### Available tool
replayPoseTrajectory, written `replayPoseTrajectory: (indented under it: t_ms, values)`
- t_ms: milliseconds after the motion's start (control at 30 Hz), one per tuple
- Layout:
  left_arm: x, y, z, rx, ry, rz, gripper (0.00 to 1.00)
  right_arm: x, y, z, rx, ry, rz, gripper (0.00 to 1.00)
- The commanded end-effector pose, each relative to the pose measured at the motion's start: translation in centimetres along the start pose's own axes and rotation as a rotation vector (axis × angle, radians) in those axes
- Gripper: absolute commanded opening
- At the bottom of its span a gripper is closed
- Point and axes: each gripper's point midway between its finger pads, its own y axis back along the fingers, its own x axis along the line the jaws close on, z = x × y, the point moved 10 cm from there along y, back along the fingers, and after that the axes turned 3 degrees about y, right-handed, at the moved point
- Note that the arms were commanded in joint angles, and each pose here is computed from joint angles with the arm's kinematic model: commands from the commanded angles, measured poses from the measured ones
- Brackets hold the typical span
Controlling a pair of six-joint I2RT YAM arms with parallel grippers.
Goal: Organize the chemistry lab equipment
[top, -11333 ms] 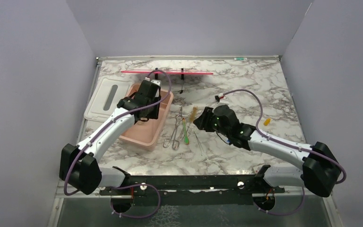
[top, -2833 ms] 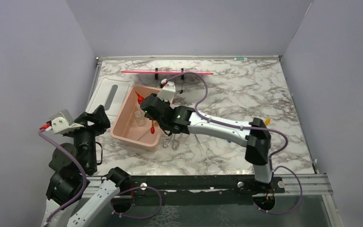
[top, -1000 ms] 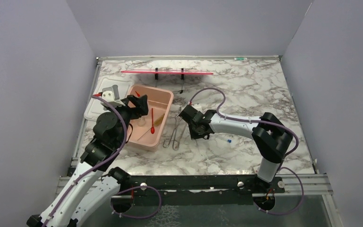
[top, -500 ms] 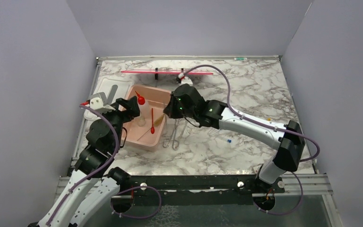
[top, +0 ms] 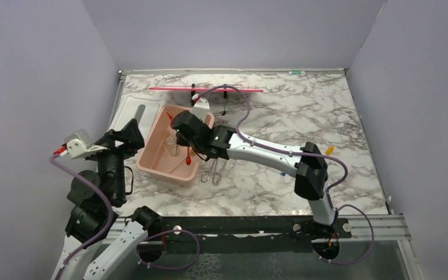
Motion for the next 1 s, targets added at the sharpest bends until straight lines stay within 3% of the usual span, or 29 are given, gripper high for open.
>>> replayPoseTrajectory:
  t_ms: [0, 233, 567, 800, 967]
  values:
    - [1.9, 1.6, 1.8, -0.074, -0.029, 0.090, 0.81, -1.1, -3.0, -2.0, -0.046, -0.025, -0.189, 0.01]
    - [3.0, 2.5, 2.6, -0.110, -0.061, 0.141, 0.81, -0.5, -5.9, -3.1, -0.046, 0.019, -0.218, 0.01]
    - [3.5, 2.8, 3.2, -0.130, -0.083, 0.172, 0.81, -2.2, -6.9, -4.5, -0.062, -0.008, -0.311, 0.01]
    - [3.2, 2.5, 2.8, -0.104, -0.093, 0.169, 0.81, -2.5, -6.8, -4.5, -0.051, -0.017, -0.310, 0.22]
    - [3.0, 2.3, 3.0, -0.089, -0.124, 0.164, 0.81, -1.4, -5.6, -2.9, -0.053, 0.009, -0.205, 0.25]
